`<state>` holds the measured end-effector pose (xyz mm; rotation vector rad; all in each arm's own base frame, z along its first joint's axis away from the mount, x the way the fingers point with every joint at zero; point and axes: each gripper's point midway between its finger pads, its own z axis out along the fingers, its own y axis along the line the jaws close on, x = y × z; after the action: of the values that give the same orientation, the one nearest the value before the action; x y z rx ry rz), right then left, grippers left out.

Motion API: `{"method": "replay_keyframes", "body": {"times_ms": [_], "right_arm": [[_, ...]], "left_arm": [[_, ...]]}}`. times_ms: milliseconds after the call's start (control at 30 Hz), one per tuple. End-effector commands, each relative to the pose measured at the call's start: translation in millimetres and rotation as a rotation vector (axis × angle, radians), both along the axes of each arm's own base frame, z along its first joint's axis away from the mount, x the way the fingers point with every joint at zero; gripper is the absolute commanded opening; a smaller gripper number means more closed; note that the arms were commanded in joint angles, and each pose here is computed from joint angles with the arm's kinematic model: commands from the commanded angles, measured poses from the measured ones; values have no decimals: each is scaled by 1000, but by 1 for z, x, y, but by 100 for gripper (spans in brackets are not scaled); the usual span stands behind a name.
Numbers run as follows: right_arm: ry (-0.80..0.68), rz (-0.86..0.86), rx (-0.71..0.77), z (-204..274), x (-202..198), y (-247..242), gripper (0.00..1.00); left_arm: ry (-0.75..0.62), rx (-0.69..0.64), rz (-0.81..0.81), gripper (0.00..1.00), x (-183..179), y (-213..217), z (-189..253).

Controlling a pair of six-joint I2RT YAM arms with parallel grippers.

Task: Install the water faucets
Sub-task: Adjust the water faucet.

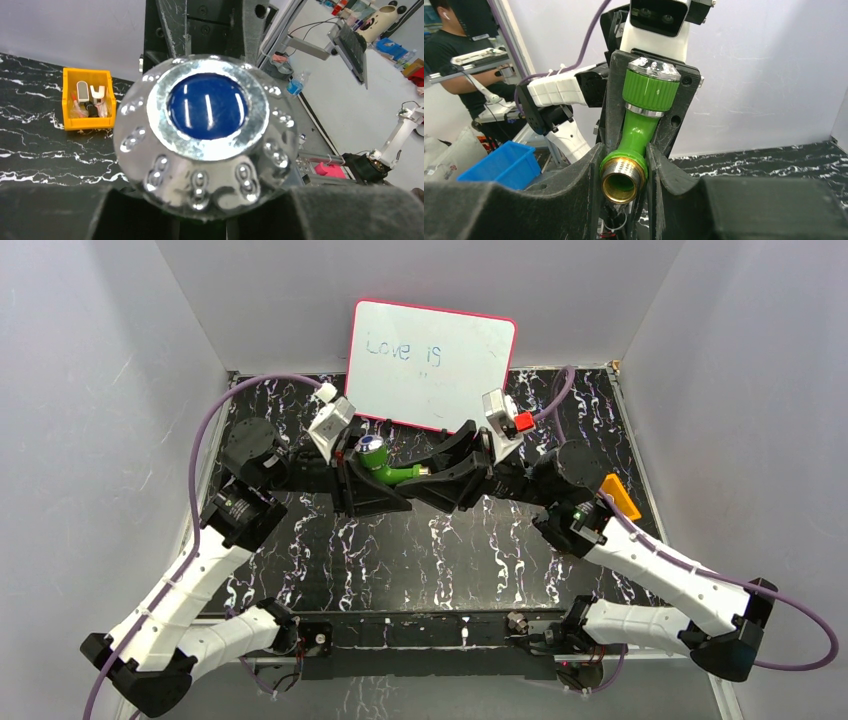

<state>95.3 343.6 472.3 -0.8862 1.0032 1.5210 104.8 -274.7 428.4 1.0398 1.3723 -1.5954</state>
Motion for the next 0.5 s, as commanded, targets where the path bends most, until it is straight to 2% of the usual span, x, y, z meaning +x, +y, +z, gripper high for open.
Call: {"method": "replay_keyframes", "body": {"times_ms": [0, 100, 167, 333, 467], "right_arm": [[12, -56, -64, -11, 1, -6, 46], [0, -123, -53, -4, 2, -24, 64], [2, -160, -55, -2, 3, -34, 69], [68, -337, -114, -16, 21, -62, 72], [289, -648, -294, -68, 66, -94, 69]], "left_arm": [[-33, 14, 40, 0, 5, -1, 0], [-24, 40, 49, 0, 6, -1, -8], [-20, 52, 56, 0, 8, 0, -11], [-12, 109, 127, 0, 17, 3, -24], [7, 183, 238, 0, 31, 10, -44]]}}
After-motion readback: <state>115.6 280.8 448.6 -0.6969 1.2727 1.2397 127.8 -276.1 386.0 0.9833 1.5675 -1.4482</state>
